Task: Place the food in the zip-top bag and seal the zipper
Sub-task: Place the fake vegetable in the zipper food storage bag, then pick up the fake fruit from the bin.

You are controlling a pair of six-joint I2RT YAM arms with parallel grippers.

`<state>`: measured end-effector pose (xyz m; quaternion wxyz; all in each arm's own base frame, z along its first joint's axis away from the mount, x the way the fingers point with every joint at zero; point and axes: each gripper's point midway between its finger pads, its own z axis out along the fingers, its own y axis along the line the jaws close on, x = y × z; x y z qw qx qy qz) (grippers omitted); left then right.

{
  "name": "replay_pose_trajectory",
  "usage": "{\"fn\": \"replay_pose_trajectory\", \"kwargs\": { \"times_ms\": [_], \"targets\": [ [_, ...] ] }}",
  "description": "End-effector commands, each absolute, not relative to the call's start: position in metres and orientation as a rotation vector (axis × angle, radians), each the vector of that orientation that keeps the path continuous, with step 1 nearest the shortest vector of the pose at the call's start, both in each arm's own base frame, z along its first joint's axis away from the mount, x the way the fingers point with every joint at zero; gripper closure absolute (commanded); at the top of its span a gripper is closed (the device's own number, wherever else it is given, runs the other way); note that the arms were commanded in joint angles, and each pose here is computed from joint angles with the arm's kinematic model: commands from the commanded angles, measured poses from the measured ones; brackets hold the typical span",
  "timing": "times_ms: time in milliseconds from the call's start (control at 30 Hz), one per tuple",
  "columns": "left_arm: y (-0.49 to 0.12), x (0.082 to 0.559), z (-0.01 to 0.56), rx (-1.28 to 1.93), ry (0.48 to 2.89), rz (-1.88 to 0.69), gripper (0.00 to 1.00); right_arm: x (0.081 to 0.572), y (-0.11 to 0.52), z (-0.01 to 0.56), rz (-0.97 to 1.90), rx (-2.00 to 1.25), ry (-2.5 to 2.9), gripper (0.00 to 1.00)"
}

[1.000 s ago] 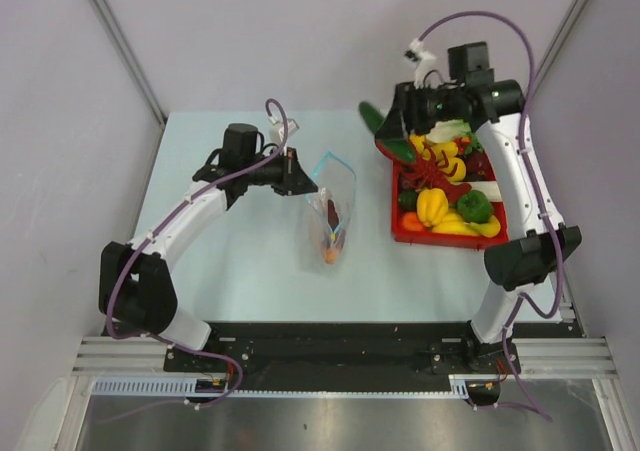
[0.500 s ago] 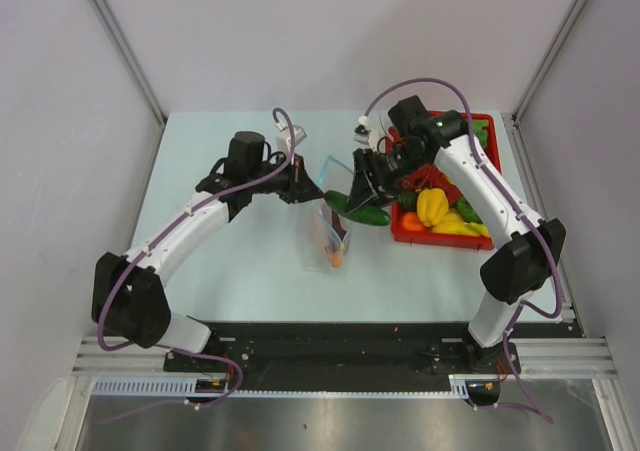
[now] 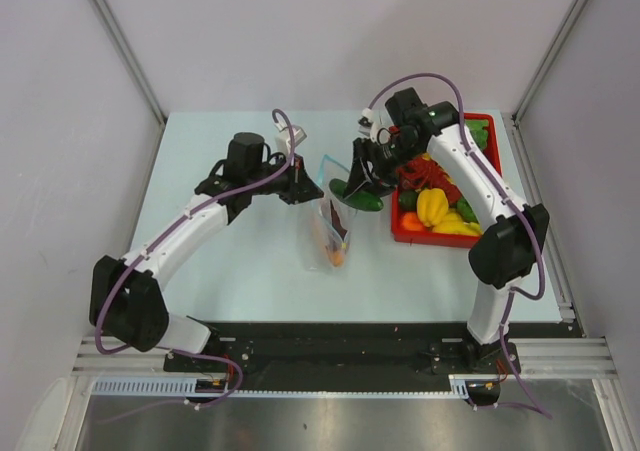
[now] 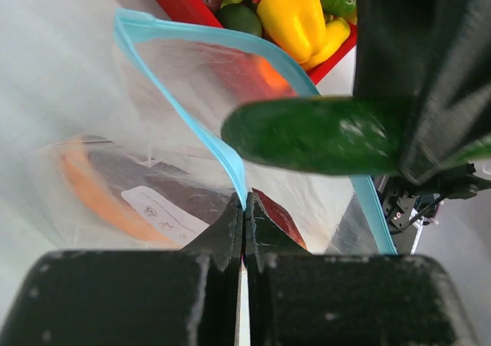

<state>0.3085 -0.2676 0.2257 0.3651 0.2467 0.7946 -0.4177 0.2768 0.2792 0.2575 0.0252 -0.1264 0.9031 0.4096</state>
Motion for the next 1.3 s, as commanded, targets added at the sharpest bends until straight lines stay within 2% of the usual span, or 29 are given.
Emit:
{"fn": "replay_pose_trajectory", "kwargs": {
  "times_ms": [0, 67, 100, 133, 167, 333, 400, 467, 567, 667, 867, 1067, 1267],
  "targets": [
    [-0.268, 0.307, 0.247, 0.675, 1.947, -1.055, 1.0, 0.289, 0.277, 0.261, 1.217, -0.337, 2.782, 0.77],
    [-0.269, 0.306, 0.249, 0.681, 1.939, -1.062, 1.0, 0.297, 0.28, 0.269, 1.217, -0.369, 2.735, 0.53],
    [-0.269, 0.306, 0.249, 0.682, 1.94, -1.064, 1.0, 0.298, 0.282, 0.273, 1.231, -0.385, 2.719, 0.19],
    [-0.269, 0.305, 0.249, 0.682, 1.941, -1.066, 1.0, 0.301, 0.284, 0.283, 1.241, -0.405, 2.678, 0.07],
    [-0.269, 0.306, 0.249, 0.684, 1.94, -1.065, 1.0, 0.303, 0.286, 0.287, 1.25, -0.421, 2.66, 0.01],
    [-0.268, 0.308, 0.249, 0.688, 1.948, -1.061, 1.0, 0.316, 0.29, 0.32, 1.307, -0.519, 2.493, 0.0],
    [-0.268, 0.308, 0.25, 0.688, 1.947, -1.065, 1.0, 0.338, 0.275, 0.33, 1.311, -0.531, 2.397, 0.0],
    [-0.268, 0.308, 0.251, 0.694, 1.945, -1.07, 1.0, 0.368, 0.255, 0.344, 1.211, -0.524, 2.302, 0.0],
    [-0.268, 0.309, 0.252, 0.695, 1.945, -1.079, 1.0, 0.442, 0.203, 0.349, 1.0, -0.389, 2.189, 0.0],
    [-0.267, 0.311, 0.252, 0.695, 1.947, -1.075, 1.0, 0.505, 0.153, 0.338, 0.809, -0.265, 2.118, 0.0],
    [-0.264, 0.317, 0.252, 0.694, 1.965, -1.054, 1.0, 0.584, 0.103, 0.289, 0.423, -0.223, 2.061, 0.0],
    [-0.261, 0.325, 0.248, 0.674, 2.002, -1.036, 1.0, 0.64, 0.075, 0.254, 0.175, -0.159, 1.992, 0.0],
    [-0.26, 0.331, 0.241, 0.658, 2.028, -1.032, 1.0, 0.668, 0.075, 0.223, 0.14, -0.181, 1.959, 0.0]
  ]
}}
